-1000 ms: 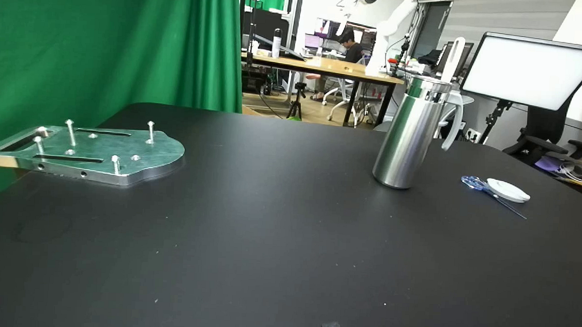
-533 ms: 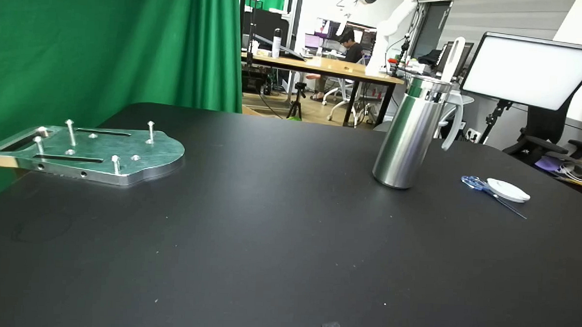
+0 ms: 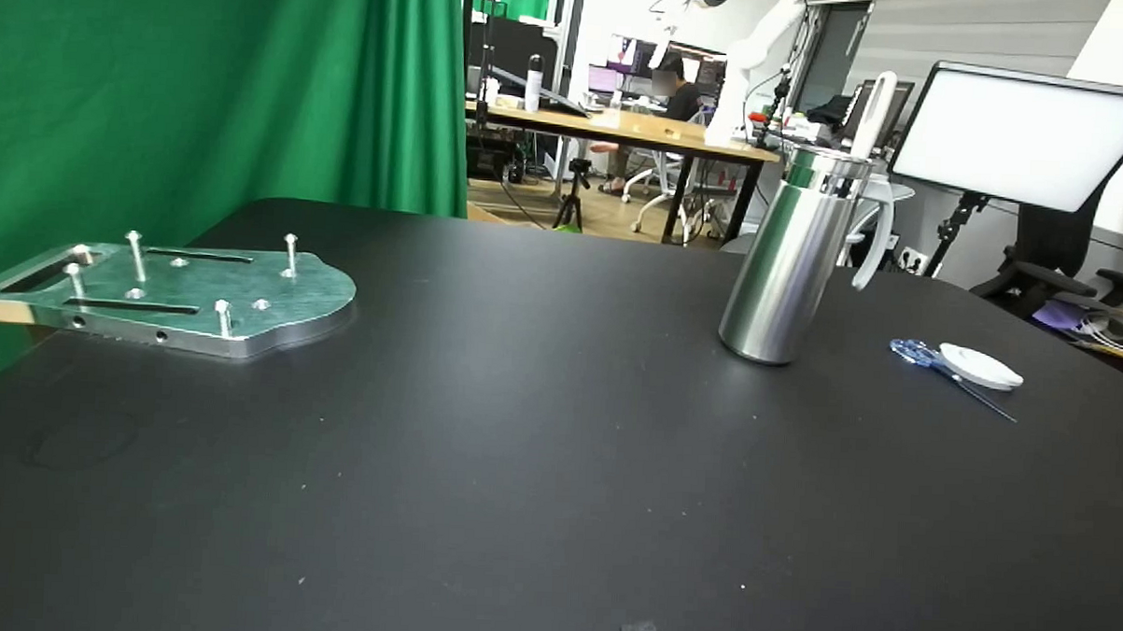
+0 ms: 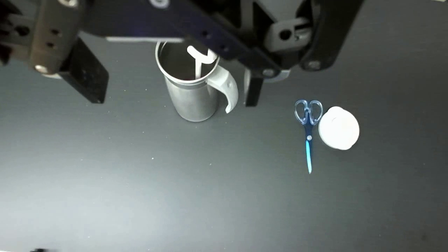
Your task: Move the white object inside the silver jar up and down
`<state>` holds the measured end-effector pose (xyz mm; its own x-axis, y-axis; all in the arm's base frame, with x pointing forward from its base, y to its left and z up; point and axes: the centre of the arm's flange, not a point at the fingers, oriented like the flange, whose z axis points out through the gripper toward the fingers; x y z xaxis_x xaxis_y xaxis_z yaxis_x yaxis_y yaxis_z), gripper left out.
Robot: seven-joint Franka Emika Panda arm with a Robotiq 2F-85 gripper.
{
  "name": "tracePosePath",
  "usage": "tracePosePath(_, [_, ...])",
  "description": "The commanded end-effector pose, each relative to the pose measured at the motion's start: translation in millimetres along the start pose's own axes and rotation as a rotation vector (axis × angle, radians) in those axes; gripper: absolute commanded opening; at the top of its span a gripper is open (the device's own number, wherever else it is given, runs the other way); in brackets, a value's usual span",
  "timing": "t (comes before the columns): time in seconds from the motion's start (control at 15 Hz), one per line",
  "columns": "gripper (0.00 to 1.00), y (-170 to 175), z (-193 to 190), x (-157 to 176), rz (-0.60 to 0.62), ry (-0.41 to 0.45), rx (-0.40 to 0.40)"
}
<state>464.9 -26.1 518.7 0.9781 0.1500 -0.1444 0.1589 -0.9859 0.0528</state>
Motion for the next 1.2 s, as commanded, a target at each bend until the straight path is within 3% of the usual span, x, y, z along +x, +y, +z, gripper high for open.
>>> tracePosePath(0.0, [1.0,39,-17,50,-0.077,-0.028,0.016])
tracePosePath(0.4, [1.0,68,20,86,-0.075,-0.036,0.081])
tracePosePath(1.13, [1.0,52,71,98,-0.027,-0.059,0.096])
